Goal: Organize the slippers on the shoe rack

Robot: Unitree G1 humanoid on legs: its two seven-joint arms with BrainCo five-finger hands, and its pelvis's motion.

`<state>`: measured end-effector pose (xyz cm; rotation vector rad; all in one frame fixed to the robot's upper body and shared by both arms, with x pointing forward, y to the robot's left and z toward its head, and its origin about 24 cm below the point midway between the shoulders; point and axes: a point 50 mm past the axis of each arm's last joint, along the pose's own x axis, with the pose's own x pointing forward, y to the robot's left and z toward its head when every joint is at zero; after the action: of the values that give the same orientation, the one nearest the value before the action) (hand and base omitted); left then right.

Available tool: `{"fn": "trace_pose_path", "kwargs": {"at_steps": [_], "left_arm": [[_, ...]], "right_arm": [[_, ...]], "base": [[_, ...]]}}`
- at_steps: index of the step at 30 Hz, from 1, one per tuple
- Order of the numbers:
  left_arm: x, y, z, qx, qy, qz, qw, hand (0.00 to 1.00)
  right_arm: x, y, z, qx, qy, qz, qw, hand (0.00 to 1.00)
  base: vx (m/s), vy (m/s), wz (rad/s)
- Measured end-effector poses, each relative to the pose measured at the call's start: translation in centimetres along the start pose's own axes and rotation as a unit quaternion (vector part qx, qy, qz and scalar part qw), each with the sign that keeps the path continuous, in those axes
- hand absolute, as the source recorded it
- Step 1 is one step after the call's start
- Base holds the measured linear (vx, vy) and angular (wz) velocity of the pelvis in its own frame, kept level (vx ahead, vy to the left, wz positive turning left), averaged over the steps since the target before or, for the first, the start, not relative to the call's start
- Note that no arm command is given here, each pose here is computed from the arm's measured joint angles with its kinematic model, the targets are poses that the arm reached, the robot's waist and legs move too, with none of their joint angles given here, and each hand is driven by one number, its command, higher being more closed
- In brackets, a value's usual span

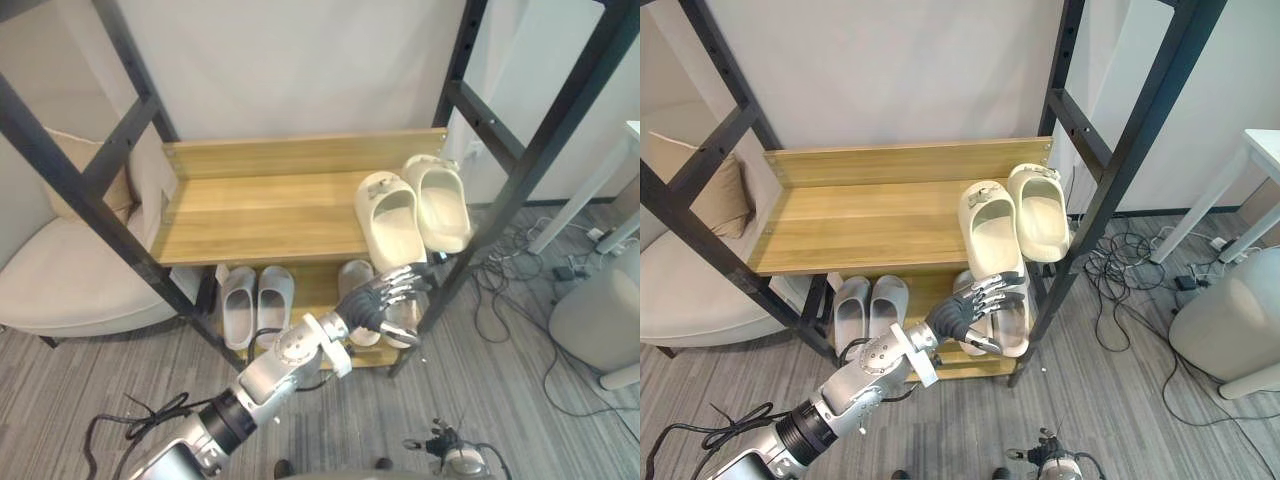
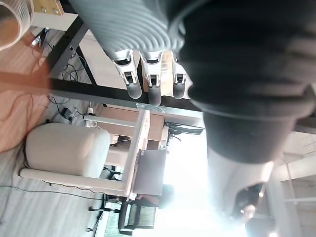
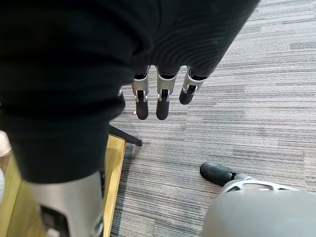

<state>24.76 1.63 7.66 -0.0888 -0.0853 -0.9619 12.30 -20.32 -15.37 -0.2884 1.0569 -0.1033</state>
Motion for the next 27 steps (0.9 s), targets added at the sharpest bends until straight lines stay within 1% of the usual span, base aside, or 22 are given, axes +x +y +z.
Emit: {"fn": "trace_pose_path", "kwargs": {"at_steps": [6,15,22,27], "left_arm": [[0.2,0.3,0.0,0.031,-0.001,0.011,0.999,0.0],[0.7,1.8,0.0,0.079,0.007,0.046,0.996,0.0],[0.8,3.5,0.2,0.098,0.012,0.091,0.991,0.0],[0.8,4.3,0.4,0.108,0.012,0.11,0.988,0.0]], "right_arm": [[0.1,0.7,0.7,0.007,-0.01,0.008,1.0,0.0],[0.0,1.9,1.1,0.03,-0.011,0.018,0.999,0.0],[0.0,2.0,1.2,0.037,-0.013,0.018,0.999,0.0],[0.0,1.9,1.5,0.043,-0.018,0.015,0.999,0.0]], "base": [[-0.05,0.001,-0.03],[0.0,0.0,-0.02],[0.0,0.0,0.0],[-0.02,-0.004,-0.02]]}}
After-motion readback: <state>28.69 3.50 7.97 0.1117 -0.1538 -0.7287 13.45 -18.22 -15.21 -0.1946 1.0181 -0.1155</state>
